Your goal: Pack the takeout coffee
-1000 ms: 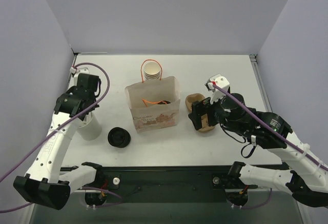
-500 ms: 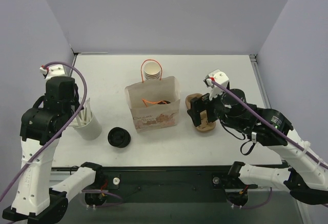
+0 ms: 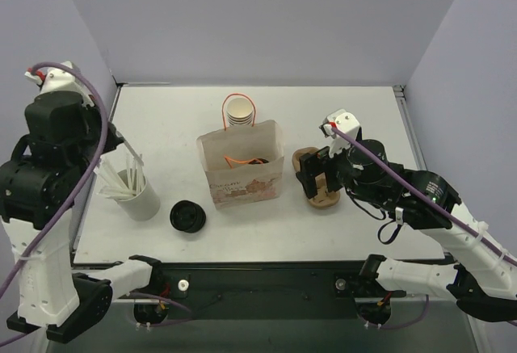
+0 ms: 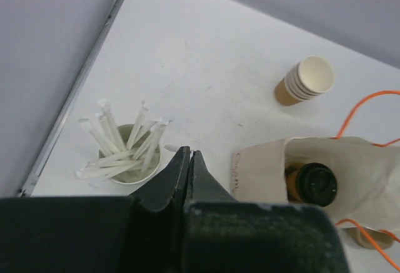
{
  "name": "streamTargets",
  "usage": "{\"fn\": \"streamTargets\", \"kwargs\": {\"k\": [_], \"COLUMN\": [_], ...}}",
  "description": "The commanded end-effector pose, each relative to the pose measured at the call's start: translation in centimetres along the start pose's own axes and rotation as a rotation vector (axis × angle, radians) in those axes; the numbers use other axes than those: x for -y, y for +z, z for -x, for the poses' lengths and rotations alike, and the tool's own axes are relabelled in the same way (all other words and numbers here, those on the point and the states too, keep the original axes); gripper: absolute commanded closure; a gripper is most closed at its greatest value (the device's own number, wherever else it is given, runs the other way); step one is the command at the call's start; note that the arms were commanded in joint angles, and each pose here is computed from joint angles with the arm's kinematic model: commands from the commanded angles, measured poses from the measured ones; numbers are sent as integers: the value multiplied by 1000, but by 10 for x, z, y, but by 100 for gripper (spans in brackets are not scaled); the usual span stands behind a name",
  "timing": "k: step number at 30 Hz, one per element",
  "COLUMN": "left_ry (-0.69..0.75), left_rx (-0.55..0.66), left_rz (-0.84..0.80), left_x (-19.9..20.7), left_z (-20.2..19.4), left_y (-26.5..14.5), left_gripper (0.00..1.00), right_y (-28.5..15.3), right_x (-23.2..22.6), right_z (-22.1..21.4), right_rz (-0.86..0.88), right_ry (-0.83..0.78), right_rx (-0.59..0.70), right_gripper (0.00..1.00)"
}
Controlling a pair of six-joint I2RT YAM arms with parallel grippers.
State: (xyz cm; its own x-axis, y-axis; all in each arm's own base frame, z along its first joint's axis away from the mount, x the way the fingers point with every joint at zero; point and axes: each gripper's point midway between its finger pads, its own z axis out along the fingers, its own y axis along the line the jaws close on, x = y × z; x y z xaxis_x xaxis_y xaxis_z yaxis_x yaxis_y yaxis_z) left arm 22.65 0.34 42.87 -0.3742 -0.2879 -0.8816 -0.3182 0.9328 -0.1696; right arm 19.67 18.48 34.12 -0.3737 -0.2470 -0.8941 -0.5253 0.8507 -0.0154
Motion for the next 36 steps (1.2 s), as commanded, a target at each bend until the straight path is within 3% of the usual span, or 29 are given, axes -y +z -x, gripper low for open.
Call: {"fn": "streamTargets", "kwargs": {"k": [1,6,10,19,24,28,31,36], "left_ry": [-94,-154,-191,-262,-227,-238,-206,-139], "left_rx": [92,240,215,83,-69,-97,-128,-114], "left_rz": [-239,-539,-738,-847,-790,-804,-767,-704], "left_x": [35,83,120,149,154,165,166,161], "left_z": [35,81,88,33,-22,-44,-54,-47], "left_y": [-36,-74,-86,-42,4,31,48,57], "left_gripper": [100,100,100,100,100,100,89,54], "right_y": [-8,-3,-3,-9,-10,-5,2,7], "right_x": [11,16,16,23,23,24,24,33], "right_z": [18,22,26,21,20,14,4,-1], "right_rz": [-38,-80,-78,-101,-99,-112,-124,-199], "right_ry": [-11,-33,-8,22,28,34,22,78], "right_rx": [57,60,92,114,114,96,56,43], "right_gripper": [0,0,0,0,0,0,0,0]}}
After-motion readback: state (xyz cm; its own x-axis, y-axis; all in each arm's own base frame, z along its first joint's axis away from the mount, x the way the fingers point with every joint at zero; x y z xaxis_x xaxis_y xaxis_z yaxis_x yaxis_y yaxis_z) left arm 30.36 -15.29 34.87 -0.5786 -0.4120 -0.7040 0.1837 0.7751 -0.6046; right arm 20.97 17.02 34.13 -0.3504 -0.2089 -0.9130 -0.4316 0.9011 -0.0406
